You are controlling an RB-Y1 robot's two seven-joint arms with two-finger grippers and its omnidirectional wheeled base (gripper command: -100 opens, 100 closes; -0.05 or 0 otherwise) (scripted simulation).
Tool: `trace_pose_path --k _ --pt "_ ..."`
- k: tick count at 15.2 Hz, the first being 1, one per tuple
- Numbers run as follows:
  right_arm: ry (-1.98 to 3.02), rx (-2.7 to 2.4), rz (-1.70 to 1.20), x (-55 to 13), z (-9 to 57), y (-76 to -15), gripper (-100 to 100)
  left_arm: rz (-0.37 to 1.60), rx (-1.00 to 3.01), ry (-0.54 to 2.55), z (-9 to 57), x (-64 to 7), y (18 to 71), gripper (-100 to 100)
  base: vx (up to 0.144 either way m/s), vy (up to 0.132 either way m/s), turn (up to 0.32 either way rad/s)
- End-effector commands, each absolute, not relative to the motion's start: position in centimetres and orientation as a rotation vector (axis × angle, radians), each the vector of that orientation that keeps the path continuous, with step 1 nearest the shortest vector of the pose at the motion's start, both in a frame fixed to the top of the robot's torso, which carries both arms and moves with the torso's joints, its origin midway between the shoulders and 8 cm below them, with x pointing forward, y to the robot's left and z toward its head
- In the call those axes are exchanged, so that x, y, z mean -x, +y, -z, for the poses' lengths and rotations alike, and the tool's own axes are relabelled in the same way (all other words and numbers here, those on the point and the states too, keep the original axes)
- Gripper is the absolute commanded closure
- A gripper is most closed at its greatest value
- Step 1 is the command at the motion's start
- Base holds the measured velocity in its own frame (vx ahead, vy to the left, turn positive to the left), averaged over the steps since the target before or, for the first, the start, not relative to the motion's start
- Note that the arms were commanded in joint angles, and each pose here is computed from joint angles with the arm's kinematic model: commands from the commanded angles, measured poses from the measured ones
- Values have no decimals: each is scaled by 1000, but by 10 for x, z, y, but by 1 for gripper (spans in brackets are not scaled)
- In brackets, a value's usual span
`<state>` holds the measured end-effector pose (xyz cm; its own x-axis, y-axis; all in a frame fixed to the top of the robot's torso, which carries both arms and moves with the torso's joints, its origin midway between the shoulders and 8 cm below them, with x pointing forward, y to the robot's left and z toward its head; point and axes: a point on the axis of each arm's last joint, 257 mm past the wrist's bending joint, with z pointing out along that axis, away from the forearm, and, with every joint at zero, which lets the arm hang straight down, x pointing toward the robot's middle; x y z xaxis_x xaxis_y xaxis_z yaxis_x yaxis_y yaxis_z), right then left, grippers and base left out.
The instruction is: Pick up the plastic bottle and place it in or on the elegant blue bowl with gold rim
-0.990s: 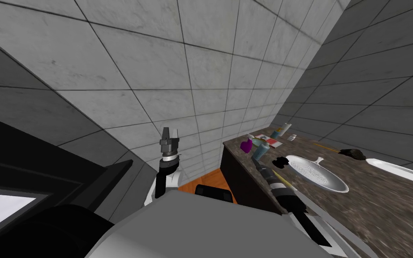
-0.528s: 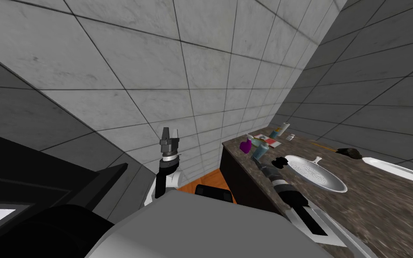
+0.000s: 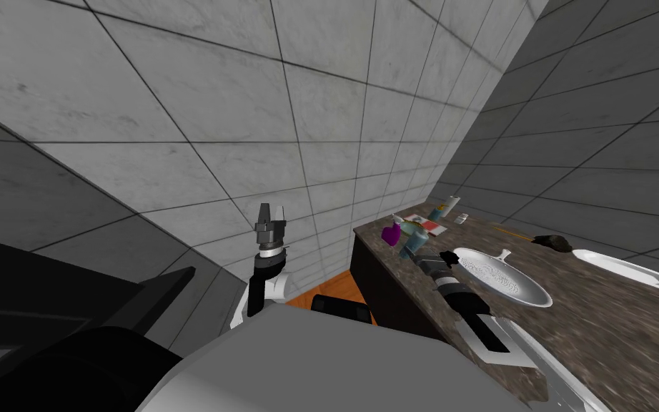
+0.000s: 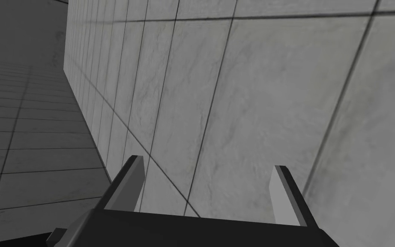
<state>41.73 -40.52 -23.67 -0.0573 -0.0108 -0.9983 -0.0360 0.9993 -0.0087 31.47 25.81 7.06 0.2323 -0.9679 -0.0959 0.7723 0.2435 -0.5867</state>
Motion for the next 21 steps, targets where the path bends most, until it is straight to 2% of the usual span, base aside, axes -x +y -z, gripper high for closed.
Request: trace_pose_path --k 1,4,5,10,11,21 --pt "1621 88 37 -425 231 -411 -100 1257 469 496 -71 -315 258 0 19 5 -23" --pt "1622 83 32 -425 232 -411 -100 1257 469 496 -71 -315 258 0 12 6 -5" --pt "1622 83 32 -425 232 -410 100 1257 469 496 -71 -315 258 0 0 0 0" --pt "1621 82 30 -425 232 -410 100 1257 469 496 -71 -315 258 0 0 0 0" --pt "1617 58 71 -427 219 -435 100 1257 469 496 -71 -315 258 0 -32 -7 29" --pt "1590 -31 216 -428 161 -520 100 1257 469 496 -71 -315 258 0 -57 -32 83"
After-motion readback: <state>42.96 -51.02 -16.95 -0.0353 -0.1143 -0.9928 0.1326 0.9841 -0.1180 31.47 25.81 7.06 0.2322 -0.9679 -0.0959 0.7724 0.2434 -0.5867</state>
